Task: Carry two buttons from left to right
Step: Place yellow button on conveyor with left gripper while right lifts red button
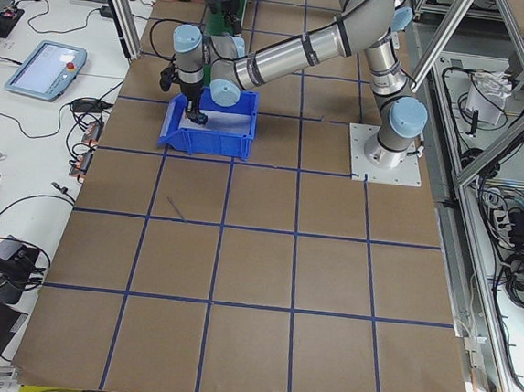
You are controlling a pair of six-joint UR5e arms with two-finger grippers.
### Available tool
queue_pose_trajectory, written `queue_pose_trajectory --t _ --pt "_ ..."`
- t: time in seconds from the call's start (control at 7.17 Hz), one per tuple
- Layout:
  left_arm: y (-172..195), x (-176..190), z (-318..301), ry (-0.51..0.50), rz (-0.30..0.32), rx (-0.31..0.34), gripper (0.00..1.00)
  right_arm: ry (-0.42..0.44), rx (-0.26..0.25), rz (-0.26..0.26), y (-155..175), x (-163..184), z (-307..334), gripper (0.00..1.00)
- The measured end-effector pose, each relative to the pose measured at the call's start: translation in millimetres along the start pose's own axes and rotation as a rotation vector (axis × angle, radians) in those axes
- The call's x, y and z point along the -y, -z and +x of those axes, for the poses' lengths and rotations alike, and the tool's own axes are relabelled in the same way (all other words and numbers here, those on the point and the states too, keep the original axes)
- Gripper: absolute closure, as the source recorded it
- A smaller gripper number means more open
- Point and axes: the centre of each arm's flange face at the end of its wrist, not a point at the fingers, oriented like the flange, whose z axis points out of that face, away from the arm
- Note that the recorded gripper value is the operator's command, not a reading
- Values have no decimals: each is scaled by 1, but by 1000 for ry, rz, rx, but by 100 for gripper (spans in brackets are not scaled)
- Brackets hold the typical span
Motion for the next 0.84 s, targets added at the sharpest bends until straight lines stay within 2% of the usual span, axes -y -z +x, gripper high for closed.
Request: queue_pose_trajectory --t 0.28,0.56,0.84 --pt "40 -9 3 15 17 3 64 5 -2 4 0 0 6 5" --pt "102 -27 12 40 38 11 63 7 -1 8 -4 1 17 6" --pt "161 -41 23 80 56 12 62 11 -2 11 -8 2 24 20"
